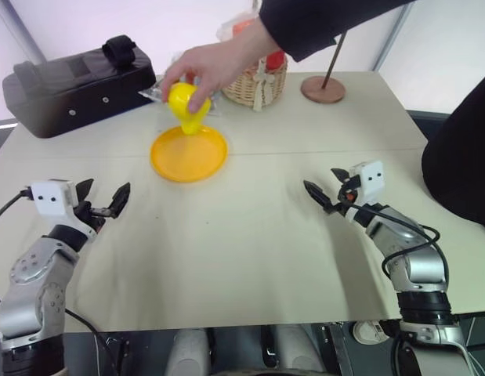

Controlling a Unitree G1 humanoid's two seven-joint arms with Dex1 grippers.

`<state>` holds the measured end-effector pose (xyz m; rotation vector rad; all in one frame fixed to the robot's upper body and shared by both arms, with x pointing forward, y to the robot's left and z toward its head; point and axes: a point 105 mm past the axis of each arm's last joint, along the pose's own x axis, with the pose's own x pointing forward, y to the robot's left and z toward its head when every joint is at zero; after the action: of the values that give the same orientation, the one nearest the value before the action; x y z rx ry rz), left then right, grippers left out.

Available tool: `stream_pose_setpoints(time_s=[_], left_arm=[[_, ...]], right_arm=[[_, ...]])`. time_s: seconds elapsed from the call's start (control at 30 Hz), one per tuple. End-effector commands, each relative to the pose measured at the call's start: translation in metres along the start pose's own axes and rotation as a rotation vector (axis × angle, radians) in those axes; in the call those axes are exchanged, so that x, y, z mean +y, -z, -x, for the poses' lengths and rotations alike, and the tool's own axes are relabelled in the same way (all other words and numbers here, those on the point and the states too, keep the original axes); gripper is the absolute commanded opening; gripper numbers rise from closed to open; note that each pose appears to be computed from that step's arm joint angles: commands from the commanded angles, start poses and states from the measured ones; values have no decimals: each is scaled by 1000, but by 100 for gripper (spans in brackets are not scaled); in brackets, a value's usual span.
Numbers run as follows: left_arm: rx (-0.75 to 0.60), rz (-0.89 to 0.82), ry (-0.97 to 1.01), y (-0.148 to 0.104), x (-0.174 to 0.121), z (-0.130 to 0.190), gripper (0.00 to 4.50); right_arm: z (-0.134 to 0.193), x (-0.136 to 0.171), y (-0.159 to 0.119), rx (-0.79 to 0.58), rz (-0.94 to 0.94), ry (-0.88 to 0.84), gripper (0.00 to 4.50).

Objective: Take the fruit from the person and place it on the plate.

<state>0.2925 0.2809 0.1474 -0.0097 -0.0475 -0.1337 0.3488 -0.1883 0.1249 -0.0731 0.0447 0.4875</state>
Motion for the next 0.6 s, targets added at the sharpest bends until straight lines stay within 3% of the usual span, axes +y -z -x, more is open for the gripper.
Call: stream_pose_setpoints(time_s=[0.03,0.13,0.23,0.33,0.47,0.6], left_arm=[[-30,-31,-2,-11,4,3,450],[-22,-35,14,-11,3,1,450],[-21,-35,45,-12,0,-4,450],[-23,-27,134,-18,-13,-12,450],[-58,19,345,-35,-52,-42,450],[-102,7,404,-48,-67,-69,450]], right_arm=[[7,29,-39,-69,18,-215,446],[19,57,-71,-90,-8,-416,446],[25,72,-86,-85,0,-501,446],[23,79,-94,-92,17,-514,446],[16,91,-100,-118,18,-535,446],[12,90,-98,-125,21,-508,446]])
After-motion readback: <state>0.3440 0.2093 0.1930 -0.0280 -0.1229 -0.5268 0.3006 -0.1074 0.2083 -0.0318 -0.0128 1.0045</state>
